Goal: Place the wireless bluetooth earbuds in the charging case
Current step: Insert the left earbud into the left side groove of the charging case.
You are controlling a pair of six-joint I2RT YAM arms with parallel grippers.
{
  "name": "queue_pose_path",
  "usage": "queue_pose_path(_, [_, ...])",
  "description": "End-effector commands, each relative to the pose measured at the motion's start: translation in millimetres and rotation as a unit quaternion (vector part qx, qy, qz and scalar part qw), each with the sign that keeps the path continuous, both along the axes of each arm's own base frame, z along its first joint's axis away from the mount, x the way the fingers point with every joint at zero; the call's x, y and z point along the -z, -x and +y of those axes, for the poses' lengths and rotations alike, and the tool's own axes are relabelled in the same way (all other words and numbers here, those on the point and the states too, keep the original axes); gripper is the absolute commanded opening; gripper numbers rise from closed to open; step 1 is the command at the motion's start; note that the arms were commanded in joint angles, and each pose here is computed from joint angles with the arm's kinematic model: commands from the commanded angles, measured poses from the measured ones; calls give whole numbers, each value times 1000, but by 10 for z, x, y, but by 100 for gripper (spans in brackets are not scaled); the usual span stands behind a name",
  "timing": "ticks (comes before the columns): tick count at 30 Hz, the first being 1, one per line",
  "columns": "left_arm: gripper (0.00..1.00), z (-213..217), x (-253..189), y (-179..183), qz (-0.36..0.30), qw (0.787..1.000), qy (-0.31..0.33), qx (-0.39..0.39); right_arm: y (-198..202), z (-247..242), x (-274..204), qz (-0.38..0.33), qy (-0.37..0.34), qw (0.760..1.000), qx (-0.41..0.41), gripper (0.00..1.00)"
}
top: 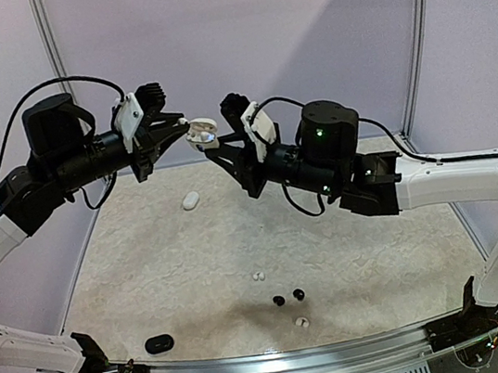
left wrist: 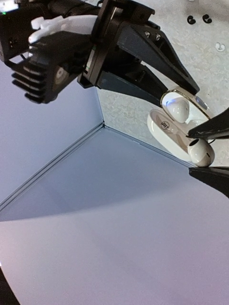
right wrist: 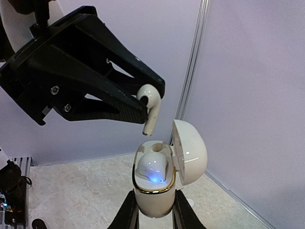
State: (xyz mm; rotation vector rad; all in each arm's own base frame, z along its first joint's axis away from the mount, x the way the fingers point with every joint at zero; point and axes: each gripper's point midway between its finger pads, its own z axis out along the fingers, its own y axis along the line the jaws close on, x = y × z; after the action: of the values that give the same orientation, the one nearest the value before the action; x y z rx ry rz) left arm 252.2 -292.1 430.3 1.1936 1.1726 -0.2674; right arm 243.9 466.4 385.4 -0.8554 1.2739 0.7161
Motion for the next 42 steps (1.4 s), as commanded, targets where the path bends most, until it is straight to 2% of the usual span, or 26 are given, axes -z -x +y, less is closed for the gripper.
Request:
queue_pose_path(1, [0, -73, 17, -24, -20, 1000, -15, -7, -9, 49, -35, -9, 4, 1000, 9, 0])
queue_pose_path(13, [0, -43, 204, -91, -11, 998, -51, -27, 19, 49, -55, -14, 4, 1000, 9, 0])
queue_pose_path(25, [0, -59, 331, -39, -1, 997, -71, -12, 18, 50, -88, -18, 0, 1000, 10, 0])
queue_pose_path(37, [0, -113, 441, -42, -18, 995, -96, -4, 21, 63, -98, -14, -6, 1000, 8, 0])
queue_pose_path(42, [9, -113, 472, -38, -12, 995, -99, -4, 21, 60, -104, -15, -7, 1000, 8, 0])
